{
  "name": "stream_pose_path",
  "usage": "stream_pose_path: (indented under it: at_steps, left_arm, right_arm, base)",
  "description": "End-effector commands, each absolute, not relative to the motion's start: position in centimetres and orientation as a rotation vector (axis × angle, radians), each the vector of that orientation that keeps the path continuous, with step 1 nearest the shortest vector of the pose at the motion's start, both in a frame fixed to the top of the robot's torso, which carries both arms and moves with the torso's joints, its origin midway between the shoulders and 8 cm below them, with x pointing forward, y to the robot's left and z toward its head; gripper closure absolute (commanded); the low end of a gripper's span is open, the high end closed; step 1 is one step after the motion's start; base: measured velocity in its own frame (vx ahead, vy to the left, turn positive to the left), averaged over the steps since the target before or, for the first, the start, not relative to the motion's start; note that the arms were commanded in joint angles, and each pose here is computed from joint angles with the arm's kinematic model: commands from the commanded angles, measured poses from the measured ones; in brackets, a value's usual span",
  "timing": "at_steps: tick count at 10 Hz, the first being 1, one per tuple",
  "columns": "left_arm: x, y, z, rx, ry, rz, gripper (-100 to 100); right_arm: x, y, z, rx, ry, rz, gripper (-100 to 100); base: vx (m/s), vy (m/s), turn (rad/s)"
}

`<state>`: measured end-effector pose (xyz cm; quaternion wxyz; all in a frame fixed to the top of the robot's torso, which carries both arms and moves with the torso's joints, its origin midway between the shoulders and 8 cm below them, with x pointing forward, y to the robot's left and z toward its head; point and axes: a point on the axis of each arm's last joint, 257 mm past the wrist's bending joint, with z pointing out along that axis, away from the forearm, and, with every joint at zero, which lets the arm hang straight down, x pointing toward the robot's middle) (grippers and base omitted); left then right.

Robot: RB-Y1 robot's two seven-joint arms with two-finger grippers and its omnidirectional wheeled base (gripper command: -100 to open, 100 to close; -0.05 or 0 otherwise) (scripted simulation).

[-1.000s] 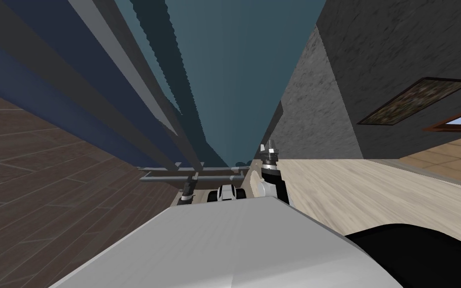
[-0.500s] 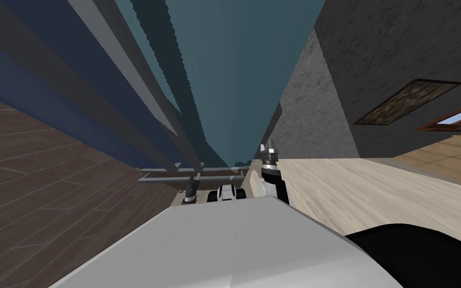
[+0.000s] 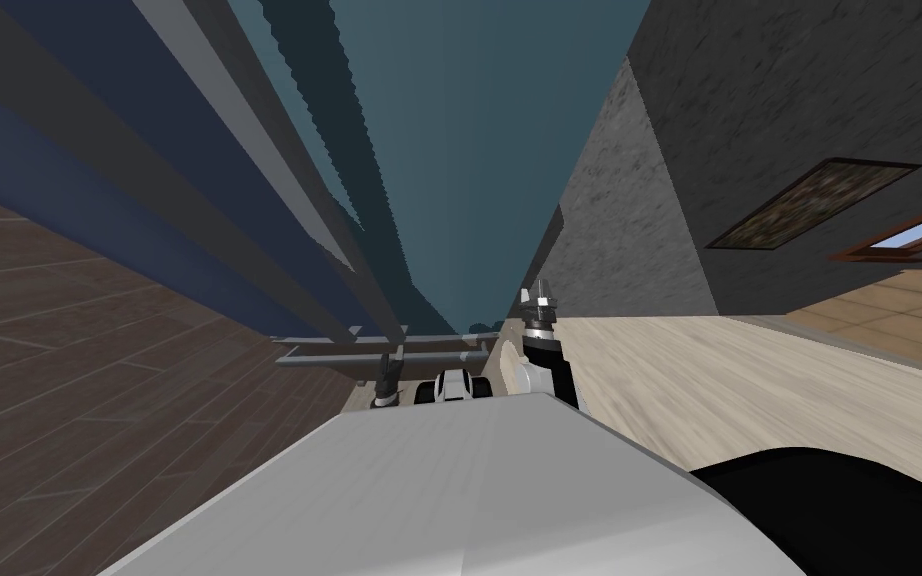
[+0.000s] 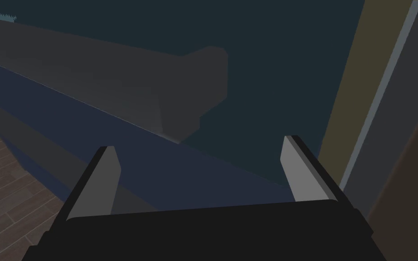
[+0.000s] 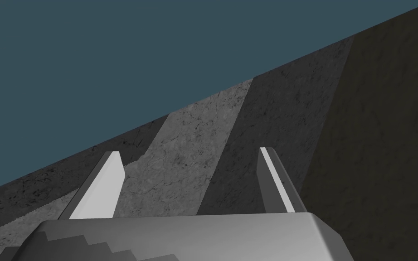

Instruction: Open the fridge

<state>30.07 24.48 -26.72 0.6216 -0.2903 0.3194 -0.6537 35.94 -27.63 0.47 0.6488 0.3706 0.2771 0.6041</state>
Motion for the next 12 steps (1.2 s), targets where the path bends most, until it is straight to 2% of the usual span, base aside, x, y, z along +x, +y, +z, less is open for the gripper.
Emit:
stream_pose_path:
  at_steps: [1,9,10,11,12]
  left_arm:
    - [29.4,23.8,-25.7,-0.641,0.681,-1.525,-100]
    - [35.6,23.8,-23.5,-0.640,0.690,-1.533,-100]
    - [35.3,23.8,-23.5,-0.638,0.688,-1.533,-100]
    - [34.3,23.8,-24.1,-0.641,0.689,-1.531,100]
    - [33.6,23.8,-24.4,-0.641,0.688,-1.529,100]
  right_arm:
    - [35.9,-27.6,0.5,0.842,0.630,1.373,0]
    - [35.9,-27.6,0.5,0.842,0.630,1.373,0]
    - [35.9,-27.6,0.5,0.842,0.630,1.373,0]
    - [35.9,-27.6,0.5,0.842,0.630,1.373,0]
    - [35.9,-27.6,0.5,0.842,0.630,1.373,0]
  base:
    - [0.000,0.000,0.000]
    - [-0.047,-0.006,0.013]
    - [-0.020,-0.002,0.000]
    - [0.023,0.000,-0.017]
    - [0.050,0.007,-0.006]
